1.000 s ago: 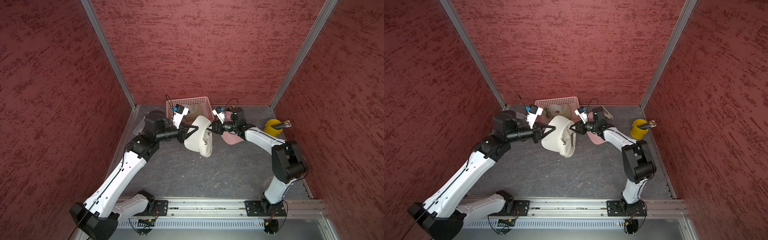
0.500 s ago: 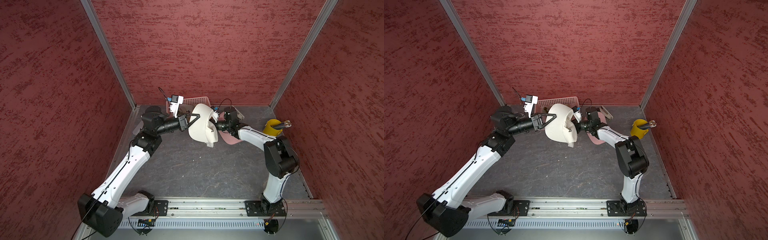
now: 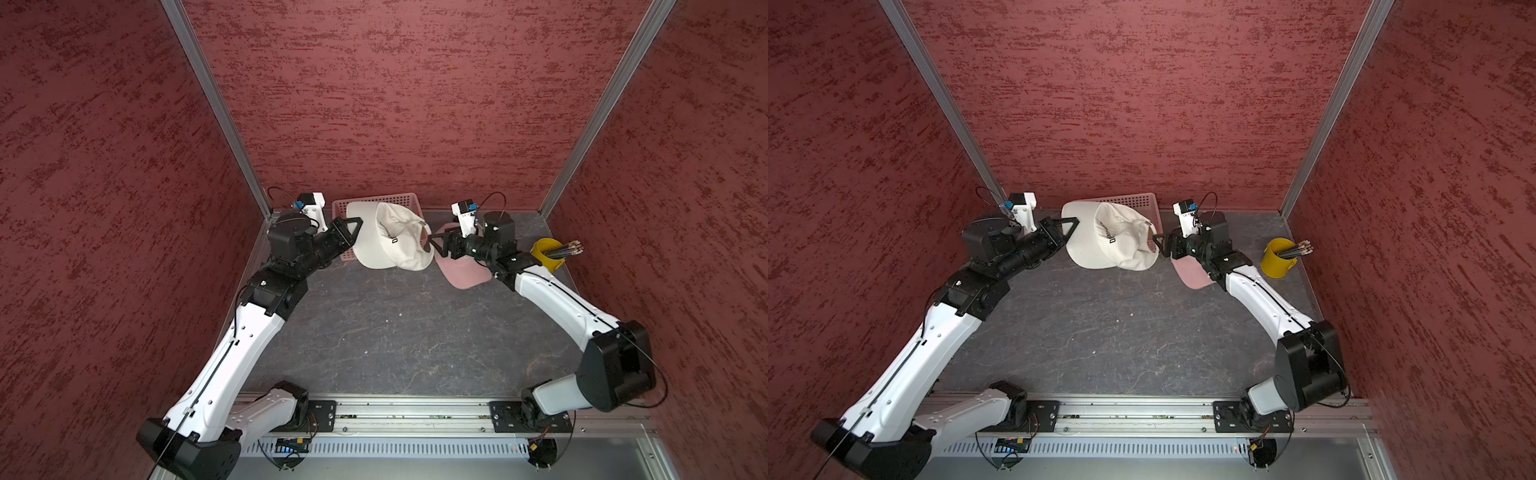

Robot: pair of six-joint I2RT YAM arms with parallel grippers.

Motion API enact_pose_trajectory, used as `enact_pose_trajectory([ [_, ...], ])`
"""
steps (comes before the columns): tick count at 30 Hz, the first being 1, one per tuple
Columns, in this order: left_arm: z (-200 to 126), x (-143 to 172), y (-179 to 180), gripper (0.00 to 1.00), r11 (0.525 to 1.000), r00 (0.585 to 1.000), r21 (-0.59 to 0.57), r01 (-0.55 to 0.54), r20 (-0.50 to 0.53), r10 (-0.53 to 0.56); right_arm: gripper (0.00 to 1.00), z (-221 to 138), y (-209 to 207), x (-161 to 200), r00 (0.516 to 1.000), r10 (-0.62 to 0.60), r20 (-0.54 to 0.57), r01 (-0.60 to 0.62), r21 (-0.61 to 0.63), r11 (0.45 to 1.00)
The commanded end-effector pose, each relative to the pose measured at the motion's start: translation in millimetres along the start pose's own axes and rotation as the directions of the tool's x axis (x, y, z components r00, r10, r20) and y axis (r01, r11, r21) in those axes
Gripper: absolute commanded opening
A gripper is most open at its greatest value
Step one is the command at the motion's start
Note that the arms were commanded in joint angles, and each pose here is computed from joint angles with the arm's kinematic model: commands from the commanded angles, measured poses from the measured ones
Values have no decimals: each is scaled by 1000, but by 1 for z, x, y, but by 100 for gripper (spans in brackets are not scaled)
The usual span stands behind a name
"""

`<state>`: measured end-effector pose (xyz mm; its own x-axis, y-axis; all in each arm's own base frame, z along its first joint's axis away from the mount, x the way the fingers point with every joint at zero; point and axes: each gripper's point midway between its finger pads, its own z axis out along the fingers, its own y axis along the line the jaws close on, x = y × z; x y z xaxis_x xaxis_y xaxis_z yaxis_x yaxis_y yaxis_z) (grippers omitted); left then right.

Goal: Turn the baseball cap inside out
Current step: Turn over the baseball cap.

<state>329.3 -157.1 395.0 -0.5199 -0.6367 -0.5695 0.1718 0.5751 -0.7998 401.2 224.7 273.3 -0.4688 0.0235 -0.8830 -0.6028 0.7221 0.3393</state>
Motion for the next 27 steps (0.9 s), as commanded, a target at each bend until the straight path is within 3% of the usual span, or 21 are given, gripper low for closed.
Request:
enact_pose_trajectory([
  [1, -10, -14, 14, 0, 992, 990, -63, 111, 100, -104, 82, -7, 7, 6, 999, -50, -6, 49, -20, 999],
  [2, -10, -16, 16, 0, 988, 985, -68, 139, 112, -131, 89, -9, 12, 7, 998, -61, -9, 61, -34, 998],
  [7, -9, -18, 35, 0, 949, 949, -121, 292, 159, -272, 87, -17, 59, 13, 974, -221, 54, 227, -134, 965],
  [13, 0, -16, 55, 0, 883, 891, -165, 440, 204, -406, 88, -10, 97, 33, 905, -397, 153, 416, -114, 902],
  [18, 13, -4, 48, 0, 876, 891, -170, 452, 140, -432, 89, 12, 96, 31, 857, -477, 196, 484, 12, 875],
  [23, 13, 7, 46, 0, 859, 873, -157, 488, 93, -479, 87, 30, 44, 13, 812, -543, 214, 467, 321, 824],
  [27, 9, 20, 51, 0, 829, 842, -146, 539, 68, -536, 80, 41, 26, 8, 788, -583, 199, 480, 394, 784],
])
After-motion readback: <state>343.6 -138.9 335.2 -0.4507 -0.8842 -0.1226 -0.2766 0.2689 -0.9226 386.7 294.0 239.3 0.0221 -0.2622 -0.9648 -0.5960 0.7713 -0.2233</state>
